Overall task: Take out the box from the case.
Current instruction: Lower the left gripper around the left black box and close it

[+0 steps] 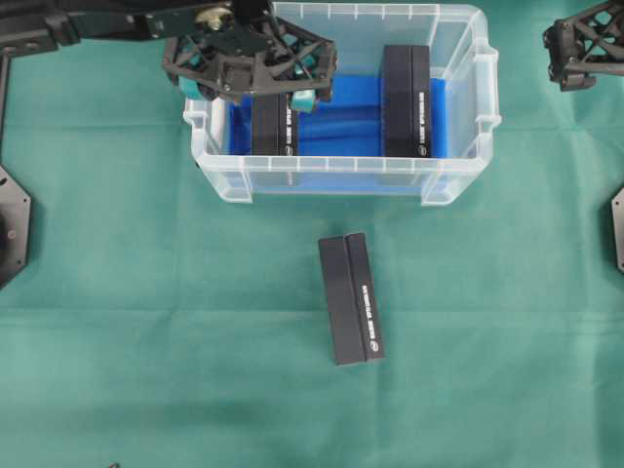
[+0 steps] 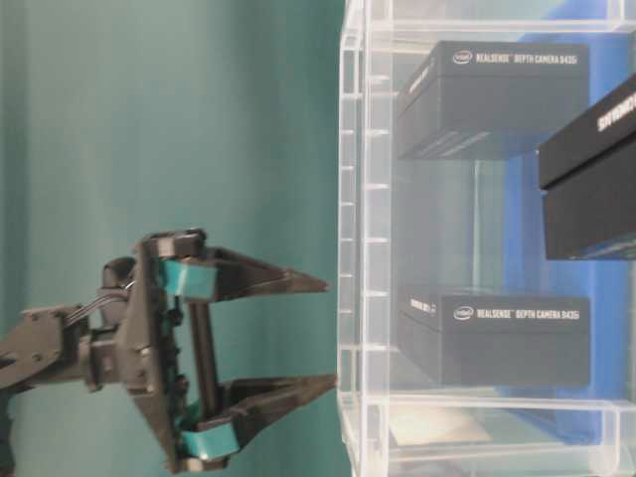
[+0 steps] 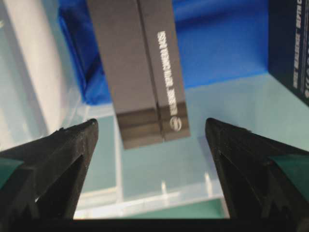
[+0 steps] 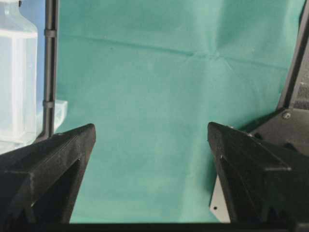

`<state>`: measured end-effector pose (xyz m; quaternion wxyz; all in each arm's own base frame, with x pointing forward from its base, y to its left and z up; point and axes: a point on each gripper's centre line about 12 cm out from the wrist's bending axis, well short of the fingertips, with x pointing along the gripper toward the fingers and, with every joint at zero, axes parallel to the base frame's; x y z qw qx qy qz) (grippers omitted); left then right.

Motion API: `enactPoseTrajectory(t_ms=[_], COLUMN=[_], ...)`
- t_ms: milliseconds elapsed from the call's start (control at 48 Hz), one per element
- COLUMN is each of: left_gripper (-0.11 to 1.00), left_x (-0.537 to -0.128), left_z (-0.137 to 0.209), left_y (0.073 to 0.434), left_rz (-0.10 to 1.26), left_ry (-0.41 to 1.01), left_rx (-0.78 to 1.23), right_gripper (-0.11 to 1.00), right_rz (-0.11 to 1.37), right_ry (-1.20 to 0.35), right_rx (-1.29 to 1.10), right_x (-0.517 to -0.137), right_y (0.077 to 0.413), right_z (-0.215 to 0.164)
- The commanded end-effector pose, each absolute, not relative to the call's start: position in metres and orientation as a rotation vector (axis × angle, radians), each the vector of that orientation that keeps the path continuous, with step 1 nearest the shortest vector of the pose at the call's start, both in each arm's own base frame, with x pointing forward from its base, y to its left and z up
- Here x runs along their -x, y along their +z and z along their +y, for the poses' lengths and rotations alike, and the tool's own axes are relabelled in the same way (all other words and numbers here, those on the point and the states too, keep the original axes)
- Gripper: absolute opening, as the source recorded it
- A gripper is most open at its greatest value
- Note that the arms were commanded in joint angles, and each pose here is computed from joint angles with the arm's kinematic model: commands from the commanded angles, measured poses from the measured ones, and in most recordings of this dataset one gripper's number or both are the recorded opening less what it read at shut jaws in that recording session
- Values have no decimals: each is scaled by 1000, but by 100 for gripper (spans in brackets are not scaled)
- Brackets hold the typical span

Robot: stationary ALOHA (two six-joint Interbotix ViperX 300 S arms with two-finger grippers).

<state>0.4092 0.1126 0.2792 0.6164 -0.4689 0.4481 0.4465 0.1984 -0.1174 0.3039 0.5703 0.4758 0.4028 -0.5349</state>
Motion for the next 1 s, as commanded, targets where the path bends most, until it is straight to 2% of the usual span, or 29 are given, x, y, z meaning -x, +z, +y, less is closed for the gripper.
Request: enactPoseTrajectory(t_ms=[0, 313, 980], left_gripper=[90, 90, 90], left_x=[-412, -414, -414], left_z=[115, 117, 124], left_y=[282, 248, 220], left_rz=[1001, 1055, 1020], left_ry=[1018, 1051, 1073], left_rx=[1076, 1067, 1110], right_gripper=[92, 92, 92], right_rz=[920, 926, 913], right_ry=[-1237, -1226, -1196], right_rx=[-1116, -1111, -1100], right_x=[-199, -201, -206], right_y=[312, 312, 312], right_z=[-117, -114, -111])
